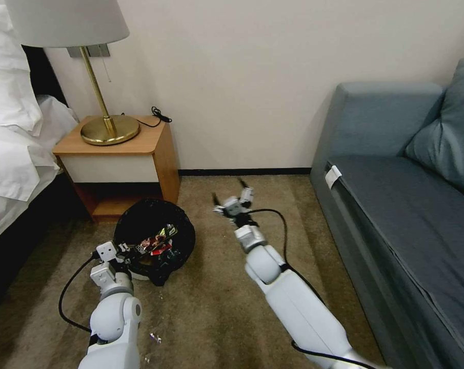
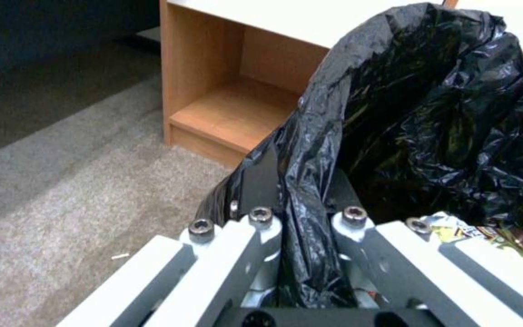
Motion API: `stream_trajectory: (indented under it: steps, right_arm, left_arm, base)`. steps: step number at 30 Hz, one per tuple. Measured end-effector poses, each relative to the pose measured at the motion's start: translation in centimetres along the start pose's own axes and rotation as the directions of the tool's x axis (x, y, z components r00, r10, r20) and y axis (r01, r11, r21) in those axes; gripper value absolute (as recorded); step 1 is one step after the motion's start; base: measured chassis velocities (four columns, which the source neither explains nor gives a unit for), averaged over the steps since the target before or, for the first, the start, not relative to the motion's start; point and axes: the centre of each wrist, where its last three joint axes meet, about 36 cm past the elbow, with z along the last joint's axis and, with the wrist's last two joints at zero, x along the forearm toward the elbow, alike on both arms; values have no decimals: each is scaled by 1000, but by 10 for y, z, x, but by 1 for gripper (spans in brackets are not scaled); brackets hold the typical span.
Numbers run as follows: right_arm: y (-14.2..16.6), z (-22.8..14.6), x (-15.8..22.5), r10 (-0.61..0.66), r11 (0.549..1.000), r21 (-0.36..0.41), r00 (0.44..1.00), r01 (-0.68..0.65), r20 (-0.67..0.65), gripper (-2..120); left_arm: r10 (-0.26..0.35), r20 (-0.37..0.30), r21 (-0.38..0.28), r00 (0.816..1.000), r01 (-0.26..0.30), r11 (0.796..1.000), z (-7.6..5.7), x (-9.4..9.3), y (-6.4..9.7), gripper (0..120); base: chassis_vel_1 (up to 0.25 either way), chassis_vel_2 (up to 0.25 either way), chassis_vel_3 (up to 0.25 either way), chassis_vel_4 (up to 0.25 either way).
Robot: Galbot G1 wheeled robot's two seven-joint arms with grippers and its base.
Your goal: Pick up the trash bin, then pick up the garbage on the floor and place it into the trash bin.
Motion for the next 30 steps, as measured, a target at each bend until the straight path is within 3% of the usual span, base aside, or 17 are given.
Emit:
stream_trajectory:
  steps: [4, 7, 9, 26, 27, 28, 30]
  right_arm:
    - [-18, 9, 10, 52, 998, -22, 998, -53, -32, 100]
    - [-27, 21, 26, 109, 988, -96, 990, -118, -92, 100]
    - [-28, 24, 29, 126, 985, -106, 987, -137, -104, 100]
    - [-34, 48, 45, 178, 983, -36, 979, -183, -99, 100]
    - [-33, 48, 46, 178, 983, -33, 979, -182, -98, 100]
    - [-32, 49, 47, 176, 983, -29, 980, -180, -96, 100]
    - [-32, 49, 47, 177, 983, -29, 979, -181, -96, 100]
  left_arm:
    - [2, 3, 4, 1000, -2, 1000, -2, 0, 0, 4]
    - [2, 0, 17, 1000, -2, 1000, -1, 1, -1, 4]
    - [5, -3, 21, 1000, -5, 1000, 0, 1, -1, 4]
    - [112, -24, 53, 993, -110, 992, -7, -1, 10, 4]
    - [124, -34, 68, 992, -122, 990, -9, -1, 11, 4]
    - [154, -65, 125, 986, -145, 982, -14, 0, 10, 4]
    - [160, -83, 158, 984, -145, 977, -17, 1, 9, 4]
  base:
    - [0, 0, 0, 0]
    - [0, 0, 0, 0]
    - [0, 0, 0, 0]
    - [0, 0, 0, 0]
    - [0, 0, 0, 0]
    - [0, 0, 0, 0]
    - [0, 0, 0, 0]
